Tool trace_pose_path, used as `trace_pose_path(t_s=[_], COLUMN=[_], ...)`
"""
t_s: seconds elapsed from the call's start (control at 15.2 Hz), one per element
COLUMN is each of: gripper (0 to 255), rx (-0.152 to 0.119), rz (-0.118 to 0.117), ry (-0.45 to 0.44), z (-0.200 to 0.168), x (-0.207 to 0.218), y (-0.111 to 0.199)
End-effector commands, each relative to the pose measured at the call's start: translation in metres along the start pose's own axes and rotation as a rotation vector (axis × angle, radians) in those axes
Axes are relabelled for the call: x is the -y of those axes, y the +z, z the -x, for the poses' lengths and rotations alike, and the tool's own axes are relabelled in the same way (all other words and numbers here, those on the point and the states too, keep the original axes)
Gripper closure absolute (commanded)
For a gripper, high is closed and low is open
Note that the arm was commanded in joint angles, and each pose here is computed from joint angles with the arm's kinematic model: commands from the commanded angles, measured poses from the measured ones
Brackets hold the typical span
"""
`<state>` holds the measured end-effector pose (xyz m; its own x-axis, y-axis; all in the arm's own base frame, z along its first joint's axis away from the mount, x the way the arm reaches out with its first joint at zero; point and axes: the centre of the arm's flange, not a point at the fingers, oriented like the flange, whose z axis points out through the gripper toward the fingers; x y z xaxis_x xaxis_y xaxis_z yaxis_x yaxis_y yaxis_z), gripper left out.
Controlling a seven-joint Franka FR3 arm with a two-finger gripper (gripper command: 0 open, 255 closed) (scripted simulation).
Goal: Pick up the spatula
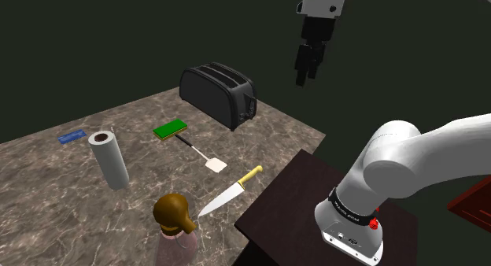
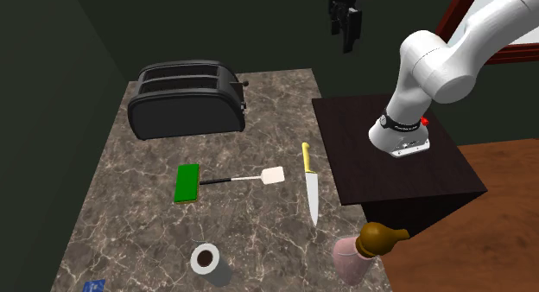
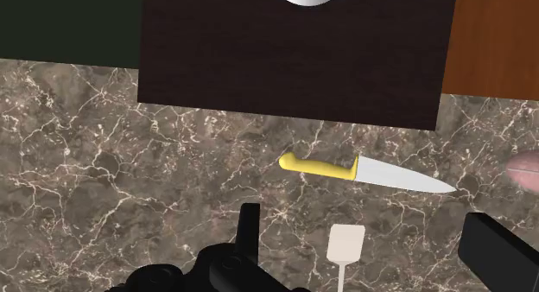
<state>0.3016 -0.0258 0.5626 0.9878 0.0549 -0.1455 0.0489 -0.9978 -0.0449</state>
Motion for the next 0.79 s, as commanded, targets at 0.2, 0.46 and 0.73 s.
trace_pose_path(t_s=[0.2, 0.46, 0.73], gripper=[0, 0, 0], rx=[-0.017, -0.04, -0.063], rz=[0.003, 0.008, 0.013], ry=[0.003, 0.007, 0.011], z=[-0.023, -0.055, -0.087], x=[0.011, 0.025, 0.038], y=[0.028, 0.065, 0.102])
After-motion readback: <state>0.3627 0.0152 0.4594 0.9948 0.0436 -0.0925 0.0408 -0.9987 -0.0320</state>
